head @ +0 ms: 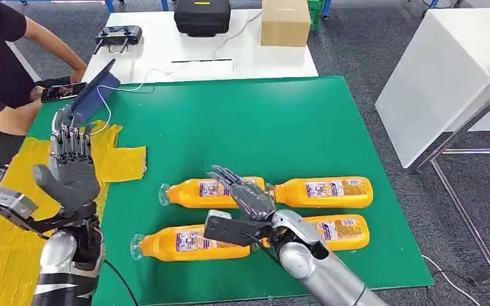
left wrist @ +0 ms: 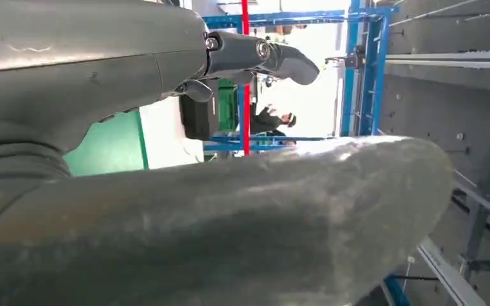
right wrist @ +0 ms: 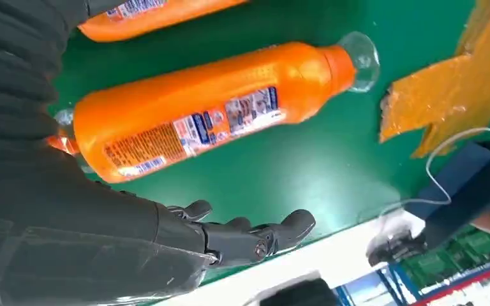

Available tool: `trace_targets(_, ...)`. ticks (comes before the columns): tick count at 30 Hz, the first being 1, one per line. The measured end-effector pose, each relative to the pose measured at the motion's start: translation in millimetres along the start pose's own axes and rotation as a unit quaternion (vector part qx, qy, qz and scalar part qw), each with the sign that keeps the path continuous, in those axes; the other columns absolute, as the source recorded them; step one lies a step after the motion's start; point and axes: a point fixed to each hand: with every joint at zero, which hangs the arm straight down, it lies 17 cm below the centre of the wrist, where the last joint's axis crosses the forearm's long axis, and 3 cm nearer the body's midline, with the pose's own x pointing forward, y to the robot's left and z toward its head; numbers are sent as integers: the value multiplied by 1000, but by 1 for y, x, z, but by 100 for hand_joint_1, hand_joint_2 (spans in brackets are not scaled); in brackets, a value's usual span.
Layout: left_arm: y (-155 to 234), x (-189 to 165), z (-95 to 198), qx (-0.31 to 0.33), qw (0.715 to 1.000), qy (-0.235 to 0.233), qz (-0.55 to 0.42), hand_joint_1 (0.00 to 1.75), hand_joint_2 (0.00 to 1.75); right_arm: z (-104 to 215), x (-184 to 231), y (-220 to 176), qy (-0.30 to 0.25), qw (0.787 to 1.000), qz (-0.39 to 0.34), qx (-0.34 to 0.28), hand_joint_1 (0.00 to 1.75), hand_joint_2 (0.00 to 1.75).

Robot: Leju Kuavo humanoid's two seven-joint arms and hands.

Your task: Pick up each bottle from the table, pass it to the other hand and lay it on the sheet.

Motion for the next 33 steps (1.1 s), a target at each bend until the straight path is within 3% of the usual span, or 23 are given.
trace_targets(23,-13,-6,-17,-10,1000,6,14,0,0,10,-4,99,5,990,8,143,0,175)
trace_targets(33,-14,-8,-19,-12,1000,8,15,0,0,12,-13,111,15,987,17,161,0,175)
